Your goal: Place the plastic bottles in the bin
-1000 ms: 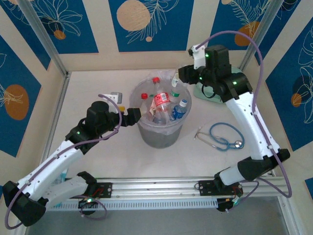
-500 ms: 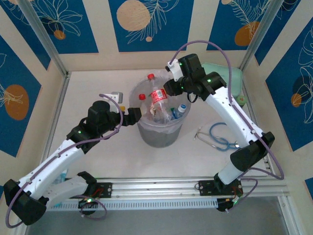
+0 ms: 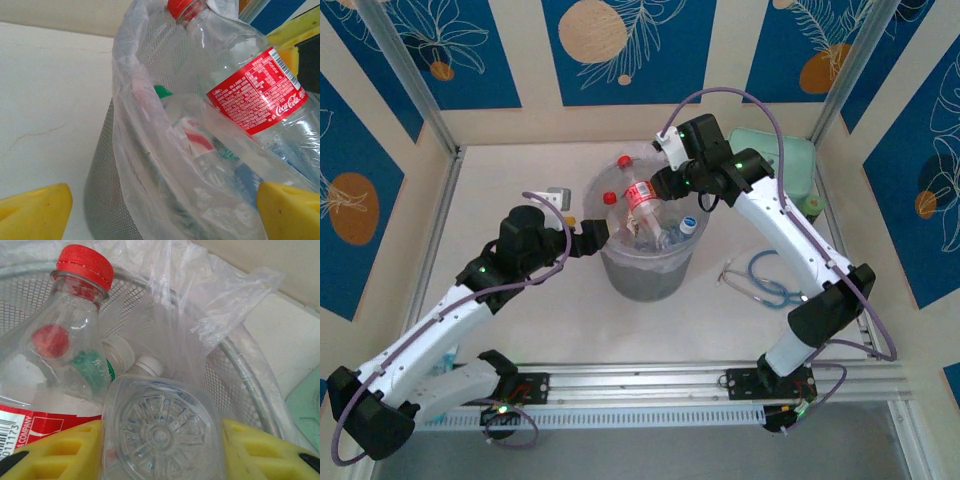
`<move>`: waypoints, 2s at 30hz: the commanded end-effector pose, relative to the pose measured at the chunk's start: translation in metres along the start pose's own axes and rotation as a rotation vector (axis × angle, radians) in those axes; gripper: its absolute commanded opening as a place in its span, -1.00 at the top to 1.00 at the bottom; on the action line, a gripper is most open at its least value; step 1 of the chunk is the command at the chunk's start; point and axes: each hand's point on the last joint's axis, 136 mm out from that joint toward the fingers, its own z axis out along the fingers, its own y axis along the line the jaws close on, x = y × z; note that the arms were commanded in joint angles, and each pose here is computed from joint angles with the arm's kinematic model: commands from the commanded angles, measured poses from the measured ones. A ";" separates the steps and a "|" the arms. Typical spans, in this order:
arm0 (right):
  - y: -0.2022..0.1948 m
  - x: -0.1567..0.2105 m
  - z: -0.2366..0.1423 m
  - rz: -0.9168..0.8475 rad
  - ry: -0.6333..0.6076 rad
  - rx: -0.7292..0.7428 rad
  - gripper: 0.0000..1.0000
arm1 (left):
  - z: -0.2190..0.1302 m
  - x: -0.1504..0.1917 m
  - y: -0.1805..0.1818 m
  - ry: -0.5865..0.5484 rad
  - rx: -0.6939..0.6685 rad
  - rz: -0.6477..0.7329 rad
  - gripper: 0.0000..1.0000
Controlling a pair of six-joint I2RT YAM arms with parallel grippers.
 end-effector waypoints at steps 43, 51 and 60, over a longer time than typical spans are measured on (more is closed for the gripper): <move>-0.030 0.092 -0.091 0.653 0.000 -0.130 -0.49 | -0.032 -0.038 0.004 -0.084 -0.093 0.118 -0.99; -0.004 0.086 -0.067 0.756 -0.033 -0.286 -0.14 | -0.099 -0.057 0.086 -0.153 -0.436 0.048 -0.99; 0.028 0.054 -0.025 0.832 -0.138 -0.349 -0.03 | -0.144 -0.012 0.208 -0.117 -0.878 -0.115 -0.99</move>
